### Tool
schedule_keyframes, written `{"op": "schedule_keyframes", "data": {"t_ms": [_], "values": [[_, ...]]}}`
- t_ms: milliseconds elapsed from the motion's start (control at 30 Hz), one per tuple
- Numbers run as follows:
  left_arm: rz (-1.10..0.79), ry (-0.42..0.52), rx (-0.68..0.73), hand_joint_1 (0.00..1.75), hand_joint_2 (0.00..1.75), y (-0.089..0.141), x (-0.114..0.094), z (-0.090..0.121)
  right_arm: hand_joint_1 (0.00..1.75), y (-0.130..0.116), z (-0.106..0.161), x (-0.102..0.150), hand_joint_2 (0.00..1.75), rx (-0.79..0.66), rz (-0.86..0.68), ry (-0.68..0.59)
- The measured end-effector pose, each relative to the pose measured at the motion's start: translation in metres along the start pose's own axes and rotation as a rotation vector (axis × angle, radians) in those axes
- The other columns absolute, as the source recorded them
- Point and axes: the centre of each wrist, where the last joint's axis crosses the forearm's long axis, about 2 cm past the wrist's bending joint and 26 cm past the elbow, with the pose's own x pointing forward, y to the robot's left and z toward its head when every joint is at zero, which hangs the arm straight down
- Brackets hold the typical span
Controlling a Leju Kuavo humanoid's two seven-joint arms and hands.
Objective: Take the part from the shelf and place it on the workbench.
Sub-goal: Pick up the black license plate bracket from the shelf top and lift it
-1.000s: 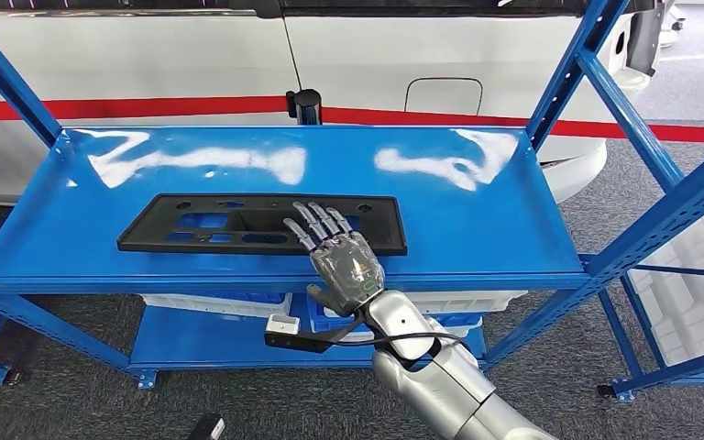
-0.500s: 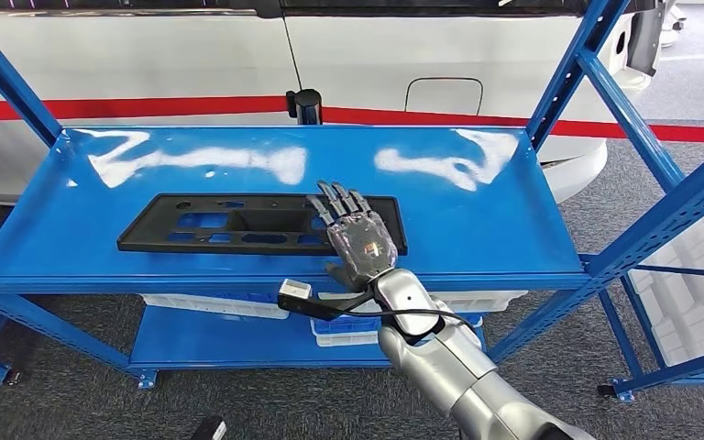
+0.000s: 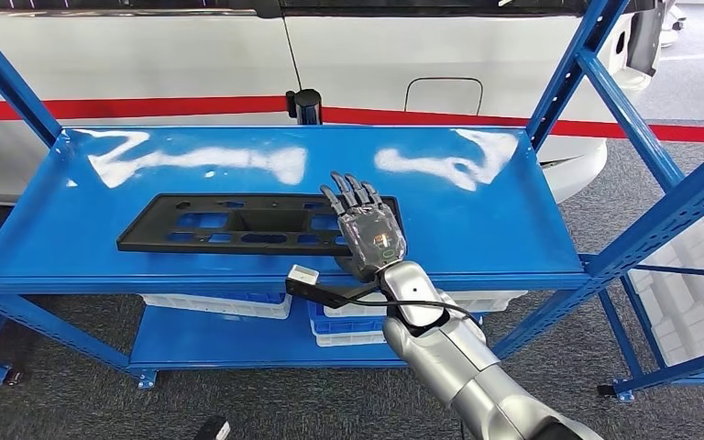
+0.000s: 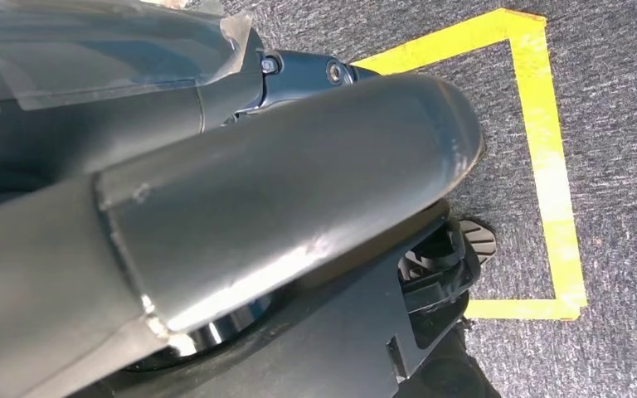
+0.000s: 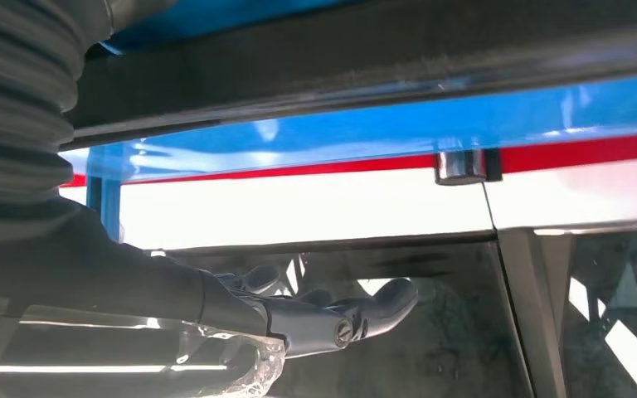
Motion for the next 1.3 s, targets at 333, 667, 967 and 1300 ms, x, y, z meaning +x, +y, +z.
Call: {"op": "schedule_keyframes", "data": {"t_ms": [333,667,967,1300], "values": [[0.01,-0.084,-0.009,0.0,0.0,-0.002,-0.011,0.0,1.75,0.023,-0.004,-0.021,1.75,0.129,0.072,0.095],[0.015,-0.101,-0.001,0.0,0.44,-0.003,-0.028,0.002,1.75,0.023,-0.008,-0.028,1.75,0.156,0.083,0.111],[0.009,-0.087,-0.017,0.0,1.75,-0.003,-0.026,0.002,1.75,0.023,-0.009,-0.03,1.75,0.154,0.098,0.112],[0.006,-0.057,-0.015,0.0,1.75,0.0,-0.003,0.0,1.75,0.022,0.001,-0.034,1.75,-0.031,0.033,0.113]]}}
